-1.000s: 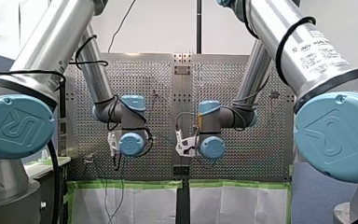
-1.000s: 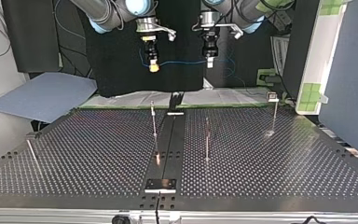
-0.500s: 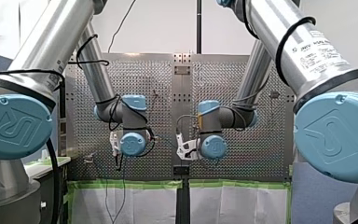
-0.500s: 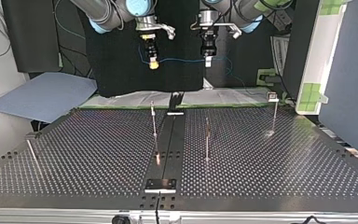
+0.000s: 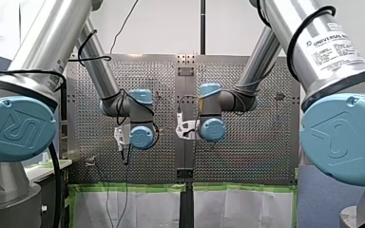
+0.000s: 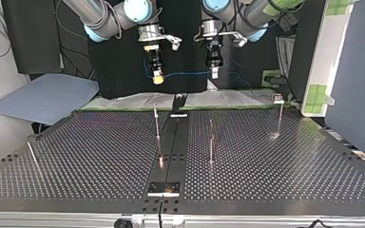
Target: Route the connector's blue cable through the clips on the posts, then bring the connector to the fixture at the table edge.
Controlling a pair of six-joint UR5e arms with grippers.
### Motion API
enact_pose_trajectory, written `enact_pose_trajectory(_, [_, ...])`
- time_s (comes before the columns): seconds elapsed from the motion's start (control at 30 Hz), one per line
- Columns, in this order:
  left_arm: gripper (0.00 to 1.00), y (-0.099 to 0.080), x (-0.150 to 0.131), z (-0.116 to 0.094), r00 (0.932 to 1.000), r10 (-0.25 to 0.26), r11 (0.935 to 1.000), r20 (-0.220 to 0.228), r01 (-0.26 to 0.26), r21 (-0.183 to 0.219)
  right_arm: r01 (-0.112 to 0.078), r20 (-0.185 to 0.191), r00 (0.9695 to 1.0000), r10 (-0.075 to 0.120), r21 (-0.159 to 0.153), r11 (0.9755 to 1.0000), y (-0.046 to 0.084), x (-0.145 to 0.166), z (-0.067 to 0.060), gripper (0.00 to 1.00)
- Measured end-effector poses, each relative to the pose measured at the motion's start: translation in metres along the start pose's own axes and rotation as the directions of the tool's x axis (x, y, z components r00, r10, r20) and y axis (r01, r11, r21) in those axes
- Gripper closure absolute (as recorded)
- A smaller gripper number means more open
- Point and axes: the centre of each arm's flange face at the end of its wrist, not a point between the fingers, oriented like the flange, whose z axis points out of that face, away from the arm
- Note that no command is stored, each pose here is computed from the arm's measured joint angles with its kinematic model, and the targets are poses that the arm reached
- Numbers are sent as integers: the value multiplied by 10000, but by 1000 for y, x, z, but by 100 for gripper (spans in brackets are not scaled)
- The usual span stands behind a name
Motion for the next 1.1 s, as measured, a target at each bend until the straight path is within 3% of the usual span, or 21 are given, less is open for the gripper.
enact_pose_trajectory(0.17, [100, -3, -14, 14, 9996, -112, 9992, 241, 122, -389, -385, -371, 9986, 384, -44, 9992, 5, 35, 11, 100])
enact_pose_trajectory(0.37, [100, -12, -41, 32, 9981, -200, 9981, 585, 233, -567, -555, -695, 9960, 554, -6, 9985, 15, 69, 19, 100])
enact_pose_trajectory(0.7, [100, -14, -75, 43, 9966, -196, 9970, 796, 254, -728, -707, -1343, 9885, 693, -58, 9975, 29, 123, 25, 100])
enact_pose_trajectory(1.1, [100, -11, -98, 84, 9962, 1, 9966, 867, 71, -826, -714, -1327, 9886, 712, 34, 9974, 44, 133, 35, 100])
